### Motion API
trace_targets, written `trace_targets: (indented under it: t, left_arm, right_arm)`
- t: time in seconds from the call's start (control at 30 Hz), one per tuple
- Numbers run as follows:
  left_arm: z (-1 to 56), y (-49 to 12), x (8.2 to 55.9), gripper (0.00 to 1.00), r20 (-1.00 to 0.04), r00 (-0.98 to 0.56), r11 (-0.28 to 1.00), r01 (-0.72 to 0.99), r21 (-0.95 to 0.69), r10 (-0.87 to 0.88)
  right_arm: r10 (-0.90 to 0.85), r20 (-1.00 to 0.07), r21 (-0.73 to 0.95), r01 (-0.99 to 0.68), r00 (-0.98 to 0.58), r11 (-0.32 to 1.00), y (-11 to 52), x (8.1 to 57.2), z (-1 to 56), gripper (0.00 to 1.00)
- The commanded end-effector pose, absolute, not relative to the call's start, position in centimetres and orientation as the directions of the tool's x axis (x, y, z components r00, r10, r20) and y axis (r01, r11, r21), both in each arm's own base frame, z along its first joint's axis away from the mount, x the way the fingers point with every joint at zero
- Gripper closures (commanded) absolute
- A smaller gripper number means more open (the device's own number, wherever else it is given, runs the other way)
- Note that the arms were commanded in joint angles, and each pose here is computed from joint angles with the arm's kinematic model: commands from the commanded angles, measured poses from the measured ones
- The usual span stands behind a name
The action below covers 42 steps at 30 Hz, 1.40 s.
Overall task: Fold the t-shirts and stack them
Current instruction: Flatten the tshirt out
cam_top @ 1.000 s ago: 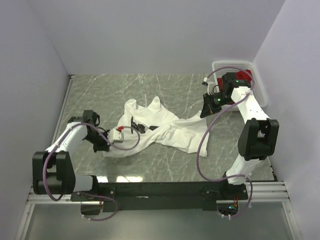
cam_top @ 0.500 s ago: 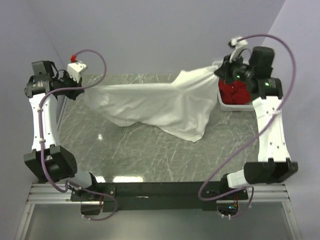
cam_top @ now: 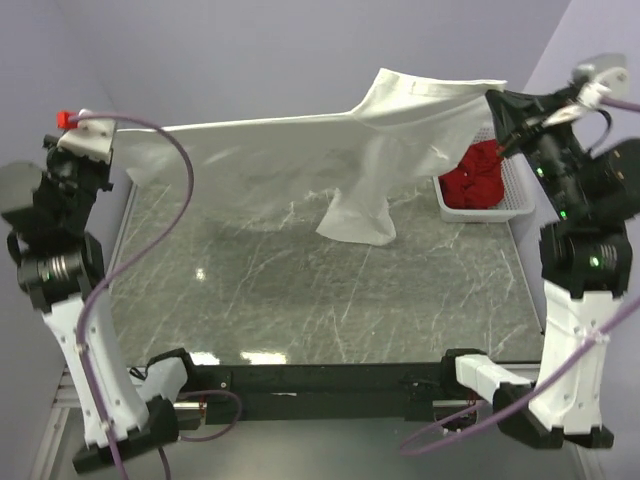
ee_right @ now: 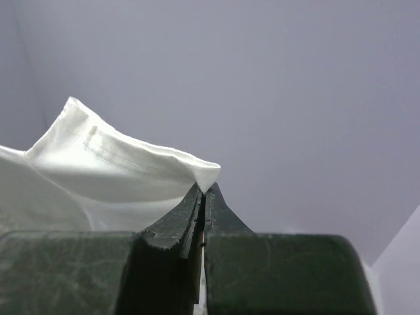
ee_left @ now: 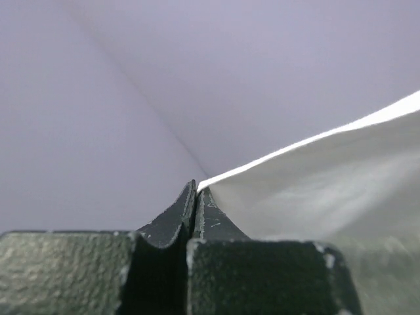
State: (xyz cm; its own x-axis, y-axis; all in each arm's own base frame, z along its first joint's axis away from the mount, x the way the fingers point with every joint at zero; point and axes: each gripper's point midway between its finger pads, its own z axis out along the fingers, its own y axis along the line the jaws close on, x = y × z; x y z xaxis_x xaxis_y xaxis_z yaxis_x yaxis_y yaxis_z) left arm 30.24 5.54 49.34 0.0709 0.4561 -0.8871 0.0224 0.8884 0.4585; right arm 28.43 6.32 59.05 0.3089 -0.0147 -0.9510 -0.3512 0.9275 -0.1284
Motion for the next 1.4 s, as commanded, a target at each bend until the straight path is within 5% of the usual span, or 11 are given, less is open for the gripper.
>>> trace_targets:
  t: [0.0,0.2,0.4,0.6,0.77,1.1,1.37]
  left_arm:
    - [54.3,7.7,26.3,1.00,-0.841,0.172,0.849,-0.243,0.469,0.513]
    - [60.0,7.9,21.3,1.00,-0.779,0.243,0.787,-0.421,0.452,0.578]
    - [63.1,8.1,20.0,1.00,-0.710,0.240,0.715,-0.485,0.503,0.662]
    - [57.0,9.1,24.3,0.99,-0.683,0.056,0.654,-0.353,0.669,0.728]
    - [48.2,8.6,28.3,0.99,-0.698,-0.060,0.691,-0.105,0.715,0.714]
    - [22.6,8.3,37.9,0.99,-0.687,-0.400,0.795,0.270,0.544,0.606]
    - [13.0,9.9,49.3,0.99,-0.650,-0.617,0.896,0.289,0.337,0.444]
  right_arm:
    - [0.019,-0.840,-0.143,-0.255,0.542,0.956,5.1,21.4,66.0,1.00]
    - [0.002,-0.716,-0.163,-0.170,0.698,0.972,4.2,12.8,70.3,1.00]
    - [-0.063,-0.672,-0.216,-0.114,0.738,0.970,3.9,12.3,72.0,1.00]
    - [-0.106,-0.766,-0.282,-0.184,0.634,0.941,5.1,21.4,68.2,1.00]
    - [-0.099,-0.899,-0.270,-0.362,0.427,0.892,7.2,31.7,58.3,1.00]
    - [-0.257,-0.966,-0.232,-0.561,0.035,0.795,12.8,46.9,34.1,1.00]
    - [-0.319,-0.946,-0.251,-0.503,-0.053,0.827,13.7,56.9,27.3,1.00]
